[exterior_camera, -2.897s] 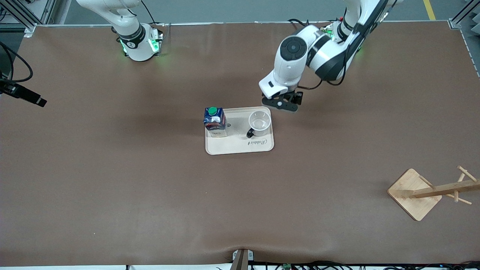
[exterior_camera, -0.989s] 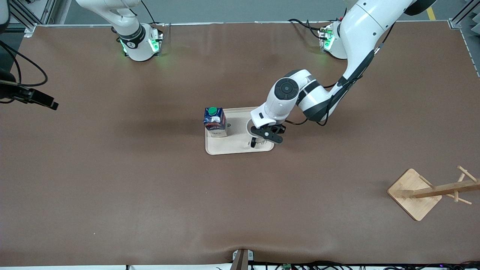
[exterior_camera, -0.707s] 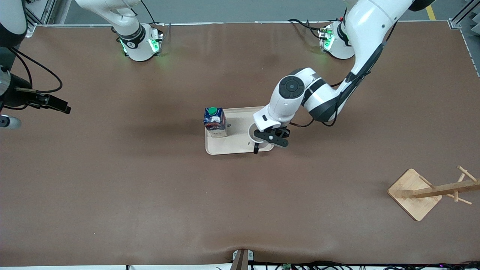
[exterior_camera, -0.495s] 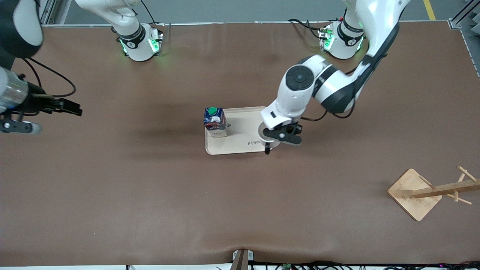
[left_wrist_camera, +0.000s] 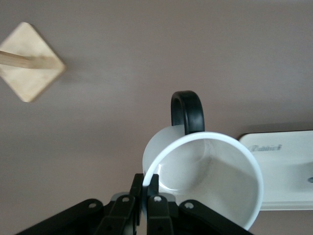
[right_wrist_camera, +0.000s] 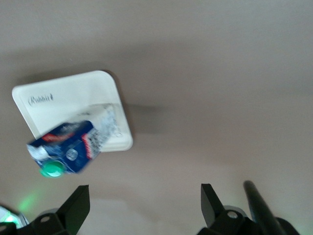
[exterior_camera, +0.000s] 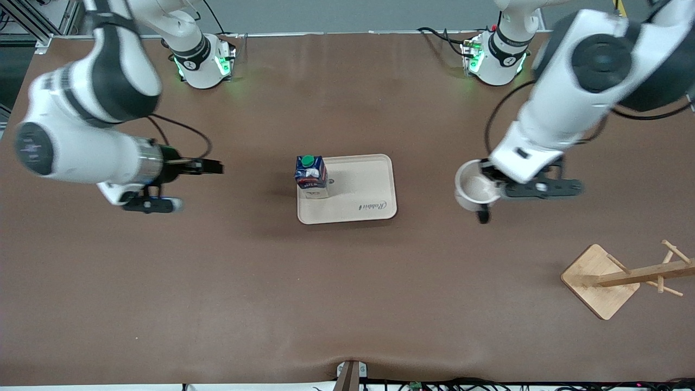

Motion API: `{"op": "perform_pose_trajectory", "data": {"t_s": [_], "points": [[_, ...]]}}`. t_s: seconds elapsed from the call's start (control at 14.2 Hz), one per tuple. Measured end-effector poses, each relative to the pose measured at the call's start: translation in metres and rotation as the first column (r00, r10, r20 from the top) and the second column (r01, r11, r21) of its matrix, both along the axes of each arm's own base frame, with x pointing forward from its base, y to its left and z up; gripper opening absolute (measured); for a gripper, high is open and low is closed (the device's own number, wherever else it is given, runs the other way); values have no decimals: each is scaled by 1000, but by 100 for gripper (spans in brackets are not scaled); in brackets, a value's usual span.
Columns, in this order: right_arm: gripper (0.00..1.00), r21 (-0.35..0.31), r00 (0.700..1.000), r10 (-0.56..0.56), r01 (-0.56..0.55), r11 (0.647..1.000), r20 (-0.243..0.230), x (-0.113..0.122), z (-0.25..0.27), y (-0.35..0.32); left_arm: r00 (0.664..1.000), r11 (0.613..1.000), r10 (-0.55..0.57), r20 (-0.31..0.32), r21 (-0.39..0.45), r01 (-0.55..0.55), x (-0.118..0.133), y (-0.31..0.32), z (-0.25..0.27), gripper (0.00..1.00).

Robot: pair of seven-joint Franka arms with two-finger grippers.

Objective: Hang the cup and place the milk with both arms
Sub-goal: 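Lift the mug with the left gripper while the right gripper reaches the milk, then carry the mug toward the stand while the right gripper grasps the milk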

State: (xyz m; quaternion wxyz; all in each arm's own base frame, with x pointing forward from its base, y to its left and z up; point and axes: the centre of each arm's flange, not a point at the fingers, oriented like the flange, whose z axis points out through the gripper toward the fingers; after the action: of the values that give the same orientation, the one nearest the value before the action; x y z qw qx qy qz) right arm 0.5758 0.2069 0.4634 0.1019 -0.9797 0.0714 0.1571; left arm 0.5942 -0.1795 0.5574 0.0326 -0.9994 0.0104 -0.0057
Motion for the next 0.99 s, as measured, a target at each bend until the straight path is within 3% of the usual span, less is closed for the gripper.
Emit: {"op": "perform_pose_trajectory", "data": {"t_s": [0.21, 0.42, 0.71, 0.99], "points": [[100, -31, 997, -52, 53, 998, 51, -25, -15, 81, 995, 995, -95, -36, 2, 95, 16, 91, 15, 7], [100, -45, 993, -58, 63, 997, 105, -41, -41, 121, 988, 988, -152, -37, 1, 152, 18, 141, 28, 7], [100, -173, 981, -61, 93, 980, 182, -64, -70, 173, 980, 981, -195, -44, -17, 194, 13, 205, 37, 7], [100, -188, 977, -62, 102, 977, 204, -70, -85, 189, 970, 971, -236, -52, -50, 234, 17, 272, 19, 7]]}}
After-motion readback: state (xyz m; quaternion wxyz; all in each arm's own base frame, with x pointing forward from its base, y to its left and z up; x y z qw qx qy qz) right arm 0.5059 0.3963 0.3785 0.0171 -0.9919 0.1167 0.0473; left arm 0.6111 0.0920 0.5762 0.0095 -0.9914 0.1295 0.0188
